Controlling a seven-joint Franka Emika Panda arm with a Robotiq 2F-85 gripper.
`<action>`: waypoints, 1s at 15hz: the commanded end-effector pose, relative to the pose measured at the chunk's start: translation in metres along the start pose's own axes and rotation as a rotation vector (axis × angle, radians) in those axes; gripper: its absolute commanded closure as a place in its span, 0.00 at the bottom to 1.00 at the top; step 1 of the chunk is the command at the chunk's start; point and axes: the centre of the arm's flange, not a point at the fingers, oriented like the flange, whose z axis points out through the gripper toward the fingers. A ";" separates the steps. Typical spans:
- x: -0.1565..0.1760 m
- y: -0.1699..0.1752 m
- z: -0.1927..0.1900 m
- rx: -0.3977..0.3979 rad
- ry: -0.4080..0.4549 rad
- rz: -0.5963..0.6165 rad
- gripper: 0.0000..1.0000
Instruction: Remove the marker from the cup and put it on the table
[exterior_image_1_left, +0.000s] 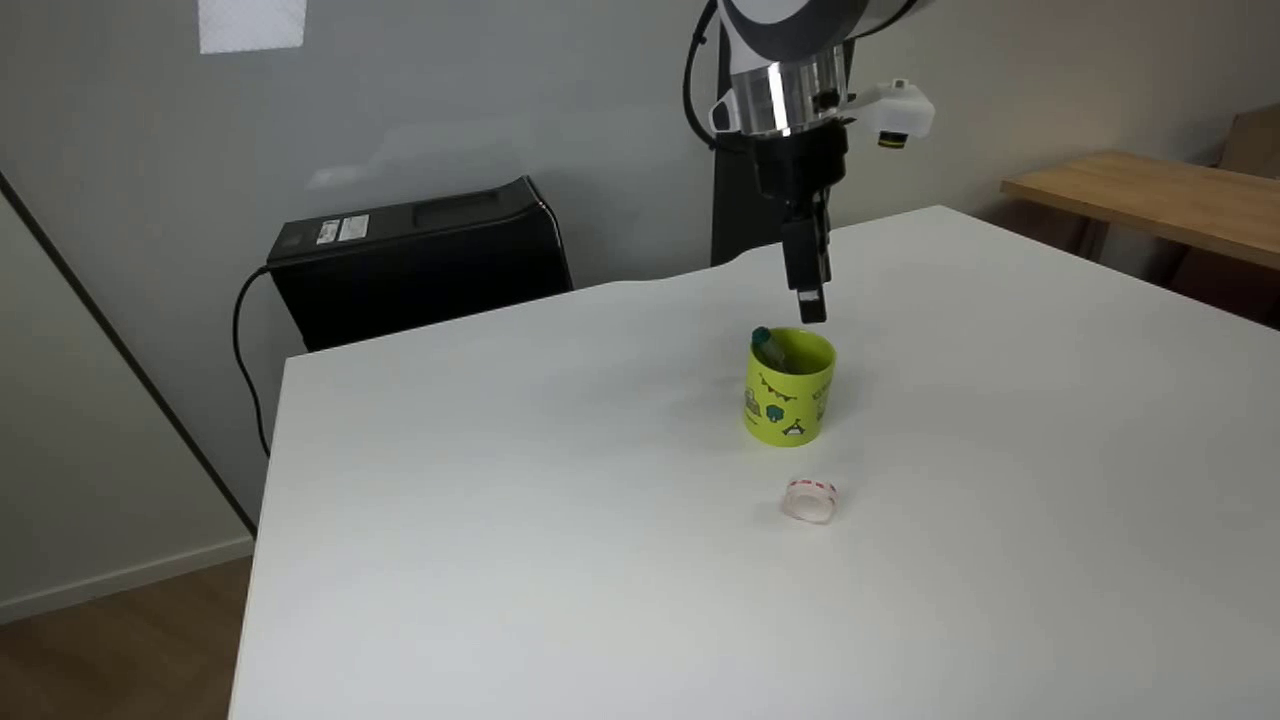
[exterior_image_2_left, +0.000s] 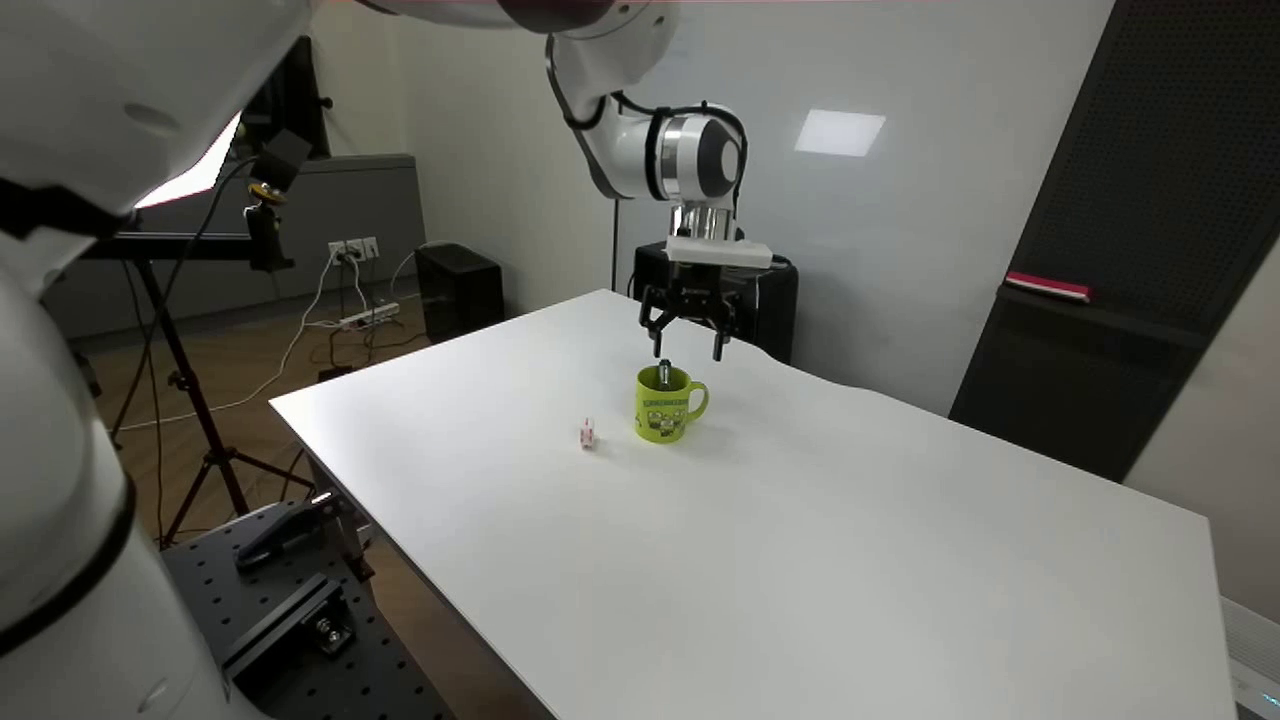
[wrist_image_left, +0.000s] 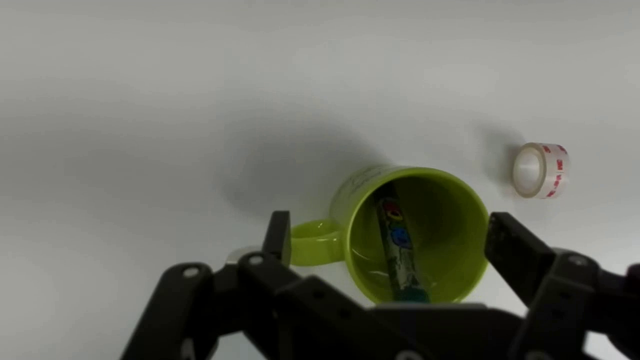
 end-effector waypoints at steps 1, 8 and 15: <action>0.020 0.006 -0.002 -0.019 0.026 0.022 0.00; 0.031 0.007 0.006 -0.045 0.077 0.045 0.00; 0.039 0.005 0.012 -0.041 0.084 0.055 0.00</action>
